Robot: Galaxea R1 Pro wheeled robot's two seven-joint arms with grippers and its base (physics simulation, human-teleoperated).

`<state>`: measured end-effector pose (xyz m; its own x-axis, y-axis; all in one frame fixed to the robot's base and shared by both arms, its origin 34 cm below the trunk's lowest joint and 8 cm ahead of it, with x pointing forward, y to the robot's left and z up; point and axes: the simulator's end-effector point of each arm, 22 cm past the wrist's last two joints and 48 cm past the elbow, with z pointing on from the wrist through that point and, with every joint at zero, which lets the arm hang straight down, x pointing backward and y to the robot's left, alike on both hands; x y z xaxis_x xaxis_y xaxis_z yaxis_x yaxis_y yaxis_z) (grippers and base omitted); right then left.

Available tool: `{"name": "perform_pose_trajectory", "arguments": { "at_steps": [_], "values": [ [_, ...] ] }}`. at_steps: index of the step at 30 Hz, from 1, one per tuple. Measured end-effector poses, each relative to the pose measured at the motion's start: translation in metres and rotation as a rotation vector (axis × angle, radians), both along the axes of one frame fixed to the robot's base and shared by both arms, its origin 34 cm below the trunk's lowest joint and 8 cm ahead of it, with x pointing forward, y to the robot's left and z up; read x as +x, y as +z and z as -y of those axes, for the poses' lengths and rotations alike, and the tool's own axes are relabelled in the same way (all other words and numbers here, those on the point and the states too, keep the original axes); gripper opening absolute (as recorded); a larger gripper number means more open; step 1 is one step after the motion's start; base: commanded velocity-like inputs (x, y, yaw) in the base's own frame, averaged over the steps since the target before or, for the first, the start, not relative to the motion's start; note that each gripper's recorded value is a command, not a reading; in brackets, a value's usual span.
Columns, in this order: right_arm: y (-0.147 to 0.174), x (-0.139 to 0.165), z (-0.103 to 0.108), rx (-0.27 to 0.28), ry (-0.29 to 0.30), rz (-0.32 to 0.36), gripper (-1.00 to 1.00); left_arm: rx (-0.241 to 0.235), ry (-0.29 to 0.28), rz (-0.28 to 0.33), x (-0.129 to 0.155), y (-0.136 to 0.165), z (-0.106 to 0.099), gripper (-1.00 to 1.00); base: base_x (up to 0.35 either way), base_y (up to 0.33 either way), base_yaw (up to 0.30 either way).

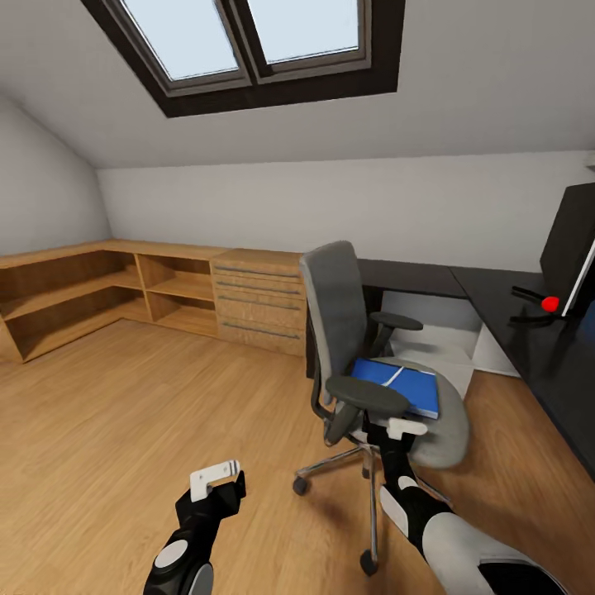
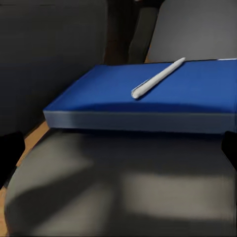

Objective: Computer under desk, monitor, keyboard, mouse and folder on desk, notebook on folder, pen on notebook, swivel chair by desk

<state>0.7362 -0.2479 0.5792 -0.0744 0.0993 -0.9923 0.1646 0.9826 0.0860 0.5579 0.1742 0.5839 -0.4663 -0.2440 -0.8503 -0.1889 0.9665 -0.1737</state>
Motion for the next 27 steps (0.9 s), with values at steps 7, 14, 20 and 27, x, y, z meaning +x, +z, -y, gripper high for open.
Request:
{"name": "perform_pose_trajectory", "arguments": {
  "at_steps": [7, 14, 20, 27],
  "values": [
    [-0.0002, -0.0003, 0.001, 0.0, -0.001, 0.0, 1.0, 0.0, -0.001, -0.001, -0.0001, -0.0003, 0.0002, 1.0, 0.0, 0.0, -0.051],
    [-0.0004, -0.0005, 0.0035, 0.0, -0.004, 0.0, 1.0, -0.001, -0.002, -0.002, -0.0001, -0.0006, 0.0007, 1.0, 0.0, 0.0, -0.246],
    [-0.0002, -0.0003, 0.007, -0.002, -0.009, 0.0, 1.0, -0.001, -0.001, 0.001, 0.0002, 0.0006, 0.0001, 1.0, 0.0, 0.0, -0.262],
    [0.0002, -0.0002, 0.0097, -0.004, -0.012, 0.002, 1.0, -0.003, 0.008, 0.01, 0.0013, 0.0037, -0.0033, 1.0, 0.0, 0.0, -0.109]
  ]
}}
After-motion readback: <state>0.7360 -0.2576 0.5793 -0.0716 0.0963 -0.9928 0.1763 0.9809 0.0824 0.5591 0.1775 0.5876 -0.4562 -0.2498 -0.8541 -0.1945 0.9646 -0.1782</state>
